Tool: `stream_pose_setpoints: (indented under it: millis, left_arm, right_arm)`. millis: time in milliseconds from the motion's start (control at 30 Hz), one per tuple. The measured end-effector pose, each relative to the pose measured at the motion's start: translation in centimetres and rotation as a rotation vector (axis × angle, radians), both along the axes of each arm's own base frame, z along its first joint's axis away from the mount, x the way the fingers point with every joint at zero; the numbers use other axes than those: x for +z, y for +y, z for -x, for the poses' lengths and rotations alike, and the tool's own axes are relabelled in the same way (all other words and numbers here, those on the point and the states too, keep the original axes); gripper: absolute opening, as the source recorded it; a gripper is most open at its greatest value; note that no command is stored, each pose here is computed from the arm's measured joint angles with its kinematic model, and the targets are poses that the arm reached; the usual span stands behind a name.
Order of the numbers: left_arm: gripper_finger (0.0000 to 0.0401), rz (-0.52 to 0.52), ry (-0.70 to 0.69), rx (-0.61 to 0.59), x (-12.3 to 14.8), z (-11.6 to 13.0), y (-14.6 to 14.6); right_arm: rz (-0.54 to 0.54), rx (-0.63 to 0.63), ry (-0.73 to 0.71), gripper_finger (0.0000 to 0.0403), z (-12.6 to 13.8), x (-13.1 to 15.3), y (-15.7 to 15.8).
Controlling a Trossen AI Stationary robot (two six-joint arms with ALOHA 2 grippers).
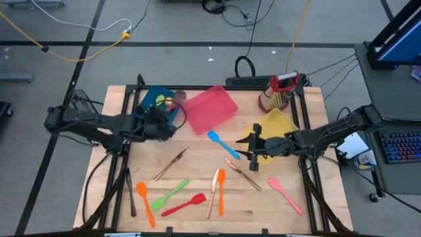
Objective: Pick & Place Kitchen Items
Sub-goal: Put the wooden spoon into the blue bin
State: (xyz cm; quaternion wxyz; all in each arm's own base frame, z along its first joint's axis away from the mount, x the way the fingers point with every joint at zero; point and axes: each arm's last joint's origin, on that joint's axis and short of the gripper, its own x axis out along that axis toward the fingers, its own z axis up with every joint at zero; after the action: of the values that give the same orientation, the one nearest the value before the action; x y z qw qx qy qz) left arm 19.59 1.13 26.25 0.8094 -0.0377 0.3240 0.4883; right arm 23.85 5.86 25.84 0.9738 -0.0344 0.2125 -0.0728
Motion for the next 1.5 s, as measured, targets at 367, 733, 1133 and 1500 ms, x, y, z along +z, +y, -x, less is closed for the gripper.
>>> stream_pose_setpoints:
  millis: [367, 733, 1133, 1500]
  left_arm:
    - [0.0045, 0.109, 0.138, 0.163, -2.6, 2.5, 1.1]
    - [0.0045, 0.193, 0.094, 0.169, -6.1, 3.8, 3.3]
    - [0.0045, 0.253, -0.072, 0.031, -7.4, 4.6, 6.5]
    - [0.0064, 0.272, -0.084, 0.031, -10.6, 5.8, 7.3]
  right_arm:
    - [0.001, -0.002, -0.001, 0.0160, 0.0, 0.0, 0.0]
    - [0.000, -0.001, -0.001, 0.0160, 0.0, 0.0, 0.0]
    - [0.000, -0.001, -0.001, 0.0160, 0.0, 0.0, 0.0]
    - [0.000, -0.001, -0.001, 0.0160, 0.0, 0.0, 0.0]
